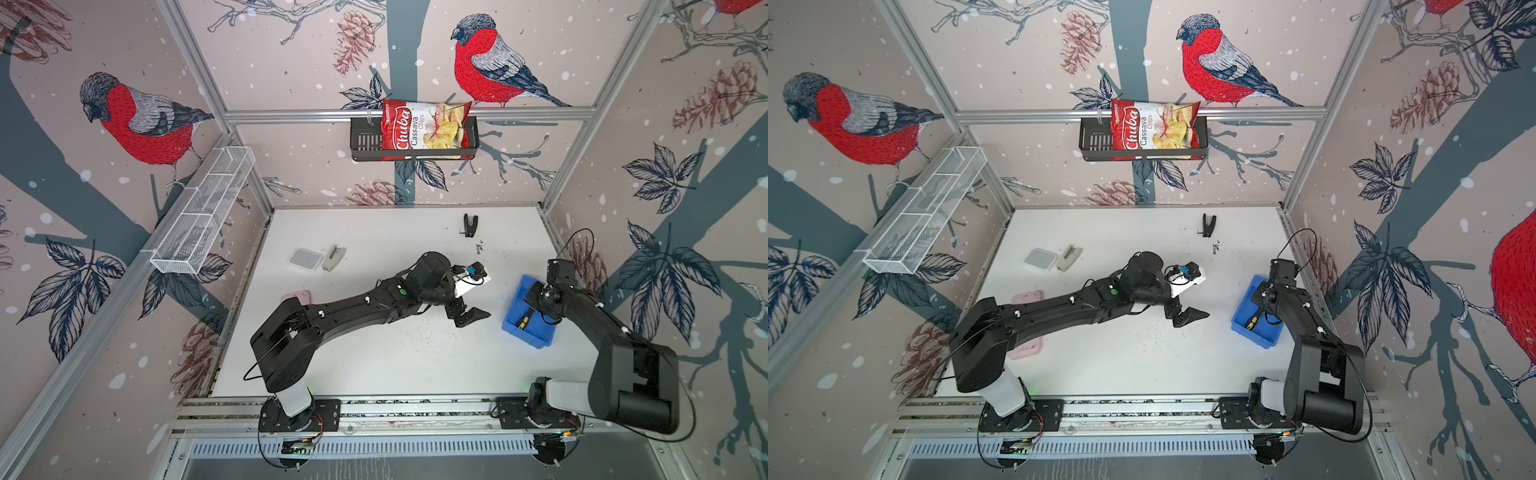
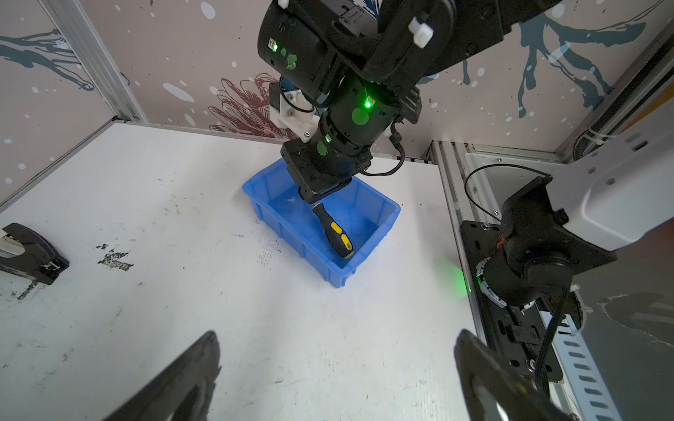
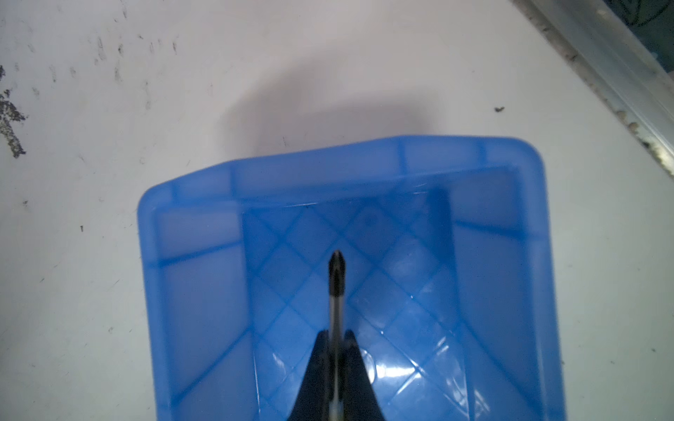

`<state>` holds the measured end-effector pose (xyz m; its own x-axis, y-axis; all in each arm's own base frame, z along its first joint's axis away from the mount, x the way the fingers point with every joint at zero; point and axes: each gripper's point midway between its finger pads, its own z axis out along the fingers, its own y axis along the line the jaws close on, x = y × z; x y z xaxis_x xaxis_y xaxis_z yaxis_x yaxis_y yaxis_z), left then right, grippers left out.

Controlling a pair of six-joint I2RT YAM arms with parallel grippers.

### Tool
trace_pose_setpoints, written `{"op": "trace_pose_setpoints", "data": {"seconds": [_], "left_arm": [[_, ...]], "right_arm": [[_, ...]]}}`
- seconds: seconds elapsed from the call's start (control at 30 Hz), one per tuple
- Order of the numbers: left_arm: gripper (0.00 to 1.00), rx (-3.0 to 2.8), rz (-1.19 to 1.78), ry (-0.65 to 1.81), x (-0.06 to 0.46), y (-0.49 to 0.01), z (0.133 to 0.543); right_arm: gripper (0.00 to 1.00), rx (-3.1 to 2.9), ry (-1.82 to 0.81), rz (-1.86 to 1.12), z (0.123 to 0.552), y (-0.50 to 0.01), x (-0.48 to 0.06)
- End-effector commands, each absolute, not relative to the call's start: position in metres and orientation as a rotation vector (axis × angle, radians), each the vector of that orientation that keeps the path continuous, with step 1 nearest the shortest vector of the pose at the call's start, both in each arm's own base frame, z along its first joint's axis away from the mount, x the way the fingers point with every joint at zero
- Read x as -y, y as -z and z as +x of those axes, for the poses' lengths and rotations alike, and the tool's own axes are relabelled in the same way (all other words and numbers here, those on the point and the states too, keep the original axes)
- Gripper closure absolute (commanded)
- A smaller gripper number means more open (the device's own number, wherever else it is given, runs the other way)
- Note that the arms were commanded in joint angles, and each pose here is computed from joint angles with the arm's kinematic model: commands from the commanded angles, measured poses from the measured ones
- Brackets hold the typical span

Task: Put the screwdriver in the bin
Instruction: Place the screwdriver into the bin.

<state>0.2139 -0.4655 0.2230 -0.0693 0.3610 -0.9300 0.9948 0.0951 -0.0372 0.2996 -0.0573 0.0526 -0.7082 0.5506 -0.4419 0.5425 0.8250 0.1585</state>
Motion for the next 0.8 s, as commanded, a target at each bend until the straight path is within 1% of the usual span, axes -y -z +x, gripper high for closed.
{"op": "trace_pose_setpoints", "data": {"seconds": [0.0,0.17,0.27,0.37,0.53,0.73,0.77], "left_arm": [[0.02,-1.530,1.380,0.980,0.465,-0.230,0.212],[0.02,-1.519,1.355,0.976,0.464,-0.235,0.215],[0.02,-1.525,1.345,0.973,0.461,-0.235,0.216],[0.02,-1.541,1.321,0.984,0.457,-0.236,0.219],[0.02,-1.562,1.218,1.003,0.439,-0.243,0.237],[0.02,-1.546,1.006,0.974,0.395,-0.267,0.274],[0.02,-1.554,0.975,0.954,0.385,-0.263,0.279]], "right_arm": [[0.88,-2.484,-0.014,0.823,0.310,-0.051,0.062],[0.87,-2.476,-0.009,0.828,0.314,-0.048,0.063],[0.82,-2.465,-0.003,0.826,0.314,-0.051,0.064],[0.67,-2.433,-0.001,0.825,0.314,-0.062,0.065],[0.34,-2.310,-0.019,0.778,0.320,-0.101,0.066],[0.13,-2.111,-0.102,0.597,0.333,-0.155,0.055],[0.10,-2.083,-0.111,0.578,0.334,-0.162,0.053]]}}
